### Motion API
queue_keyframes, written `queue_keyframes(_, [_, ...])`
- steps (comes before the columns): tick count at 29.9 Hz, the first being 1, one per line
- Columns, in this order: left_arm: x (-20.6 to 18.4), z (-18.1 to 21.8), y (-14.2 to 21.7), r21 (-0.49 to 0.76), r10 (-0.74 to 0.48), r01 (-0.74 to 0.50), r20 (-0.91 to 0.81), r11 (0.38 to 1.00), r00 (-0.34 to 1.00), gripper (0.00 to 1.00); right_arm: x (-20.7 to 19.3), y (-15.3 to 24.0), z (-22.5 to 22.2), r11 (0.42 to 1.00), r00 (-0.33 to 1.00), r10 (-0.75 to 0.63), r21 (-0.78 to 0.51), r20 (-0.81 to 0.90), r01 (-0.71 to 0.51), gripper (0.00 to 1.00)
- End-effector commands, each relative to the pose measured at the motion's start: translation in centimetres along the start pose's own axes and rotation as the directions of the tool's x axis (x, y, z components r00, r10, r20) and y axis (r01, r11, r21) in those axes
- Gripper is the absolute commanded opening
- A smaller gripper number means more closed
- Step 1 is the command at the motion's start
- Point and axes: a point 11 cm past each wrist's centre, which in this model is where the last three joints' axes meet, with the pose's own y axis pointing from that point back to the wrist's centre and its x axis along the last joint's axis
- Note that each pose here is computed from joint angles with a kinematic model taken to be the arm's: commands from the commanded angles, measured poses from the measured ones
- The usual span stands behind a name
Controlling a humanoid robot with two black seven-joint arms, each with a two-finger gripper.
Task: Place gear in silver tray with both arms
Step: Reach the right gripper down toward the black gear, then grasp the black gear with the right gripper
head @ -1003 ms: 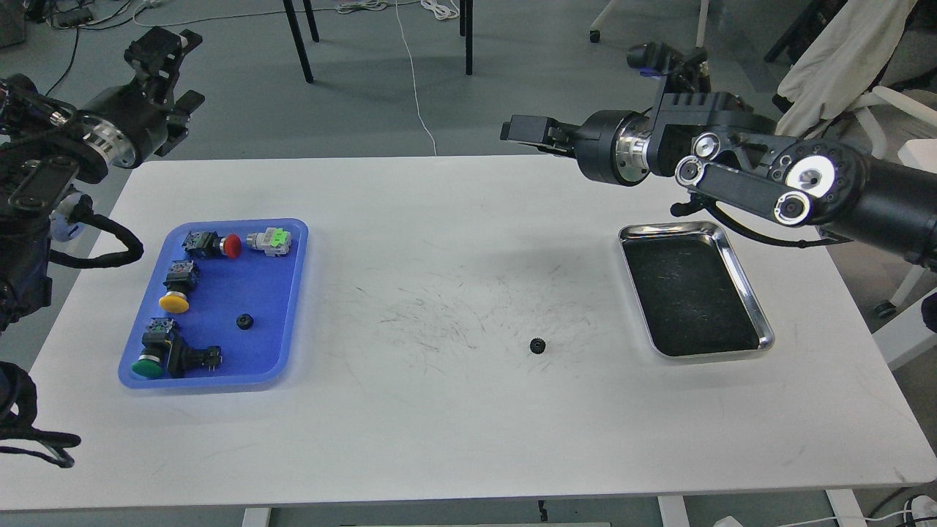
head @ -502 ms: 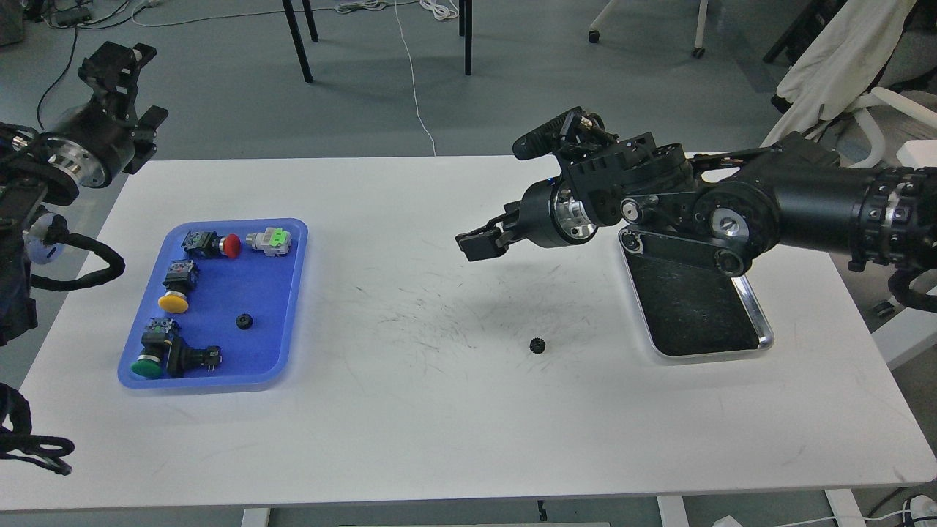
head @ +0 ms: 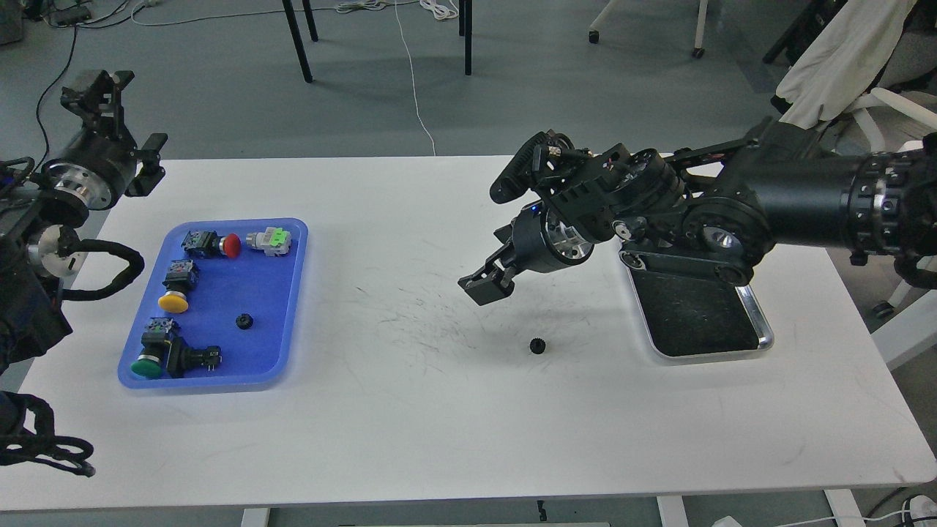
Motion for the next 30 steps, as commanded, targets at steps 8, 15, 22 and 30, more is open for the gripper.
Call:
queue_keyframes(8, [-1.2, -0.3, -0.4, -0.009, -0.016, 0.016, -0.030, 1.000, 0.999, 0.97, -1.5, 0.4, -0.1, 0.993, 0.984, -0.106, 0.035, -0.146, 0.113, 0.86])
queue_keyframes(15, [-2.7, -1.7, -0.7, 0.002, -0.030, 0.030, -0.065, 1.000, 0.997, 0.97, -3.0, 0.8, -0.8, 0.979, 0.969, -0.163, 0.087, -0.185, 0.182, 0.85])
queue_keyframes(22, [-2.8, -1.8, -0.7, 0.000, -0.030, 0.030, -0.067, 1.000, 0.997, 0.97, -5.5, 1.4, -0.5, 0.954, 0.943, -0.251, 0.106, -0.221, 0.279, 0.82])
queue_keyframes(30, [-2.7, -1.5, -0.6, -0.026, -0.025, 0.023, -0.080, 0.999, 0.996, 0.97, -6.3, 1.0, 0.3, 0.954, 0.951, -0.269, 0.096, -0.154, 0.285, 0.83])
